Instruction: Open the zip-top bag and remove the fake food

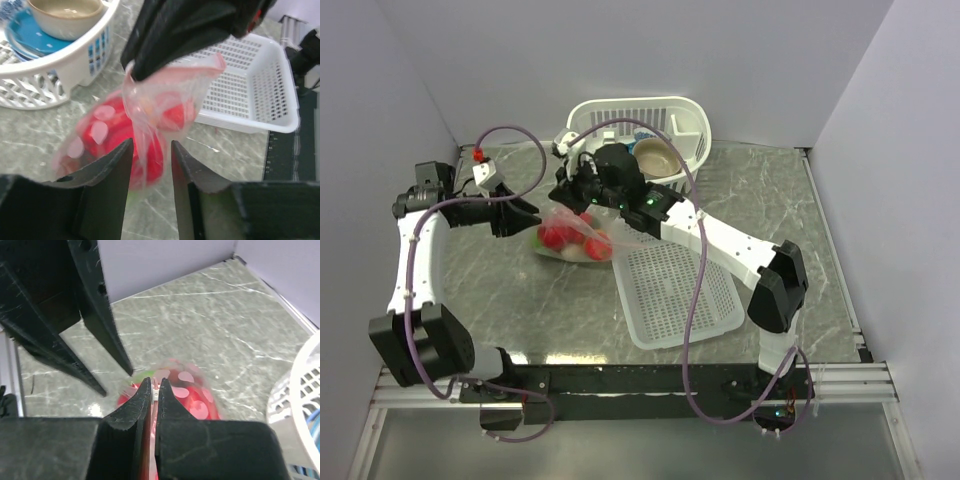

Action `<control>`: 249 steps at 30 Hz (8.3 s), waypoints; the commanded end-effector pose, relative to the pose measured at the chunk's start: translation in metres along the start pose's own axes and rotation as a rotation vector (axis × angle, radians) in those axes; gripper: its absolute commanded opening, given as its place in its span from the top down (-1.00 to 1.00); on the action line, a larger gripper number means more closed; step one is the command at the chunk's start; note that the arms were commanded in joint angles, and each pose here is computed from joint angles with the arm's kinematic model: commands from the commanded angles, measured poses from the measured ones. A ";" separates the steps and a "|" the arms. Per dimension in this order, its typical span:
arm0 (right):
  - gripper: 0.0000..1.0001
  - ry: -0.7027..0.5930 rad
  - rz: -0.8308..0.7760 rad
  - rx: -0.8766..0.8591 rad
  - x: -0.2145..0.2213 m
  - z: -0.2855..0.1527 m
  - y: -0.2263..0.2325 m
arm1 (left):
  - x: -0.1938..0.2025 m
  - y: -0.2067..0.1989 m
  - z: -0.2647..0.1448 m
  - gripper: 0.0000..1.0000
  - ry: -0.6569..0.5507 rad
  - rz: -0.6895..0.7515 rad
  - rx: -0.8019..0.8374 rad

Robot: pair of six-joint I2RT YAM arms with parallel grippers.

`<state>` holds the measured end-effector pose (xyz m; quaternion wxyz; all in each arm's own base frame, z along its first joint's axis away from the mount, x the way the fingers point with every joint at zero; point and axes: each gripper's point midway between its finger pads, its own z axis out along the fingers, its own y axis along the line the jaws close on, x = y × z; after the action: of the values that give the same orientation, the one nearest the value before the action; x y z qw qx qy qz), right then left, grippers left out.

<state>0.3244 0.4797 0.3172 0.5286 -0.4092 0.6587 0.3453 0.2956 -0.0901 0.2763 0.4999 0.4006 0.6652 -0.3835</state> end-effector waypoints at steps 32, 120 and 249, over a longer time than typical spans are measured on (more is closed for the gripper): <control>1.00 -0.162 0.007 -0.148 -0.081 -0.041 0.036 | -0.068 -0.026 0.025 -0.48 -0.321 0.191 0.239; -0.76 -0.044 0.275 0.119 0.060 -0.103 0.041 | 0.048 -0.066 -0.013 0.87 0.126 0.148 0.043; 0.64 0.327 0.374 0.184 0.213 -0.015 0.081 | 0.210 0.013 -0.005 -0.99 0.256 -0.535 0.176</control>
<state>0.2230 0.4639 0.0922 0.3571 -0.2831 0.8402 0.2938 0.2754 -0.0411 0.0723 0.2543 0.2887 0.7841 -0.4870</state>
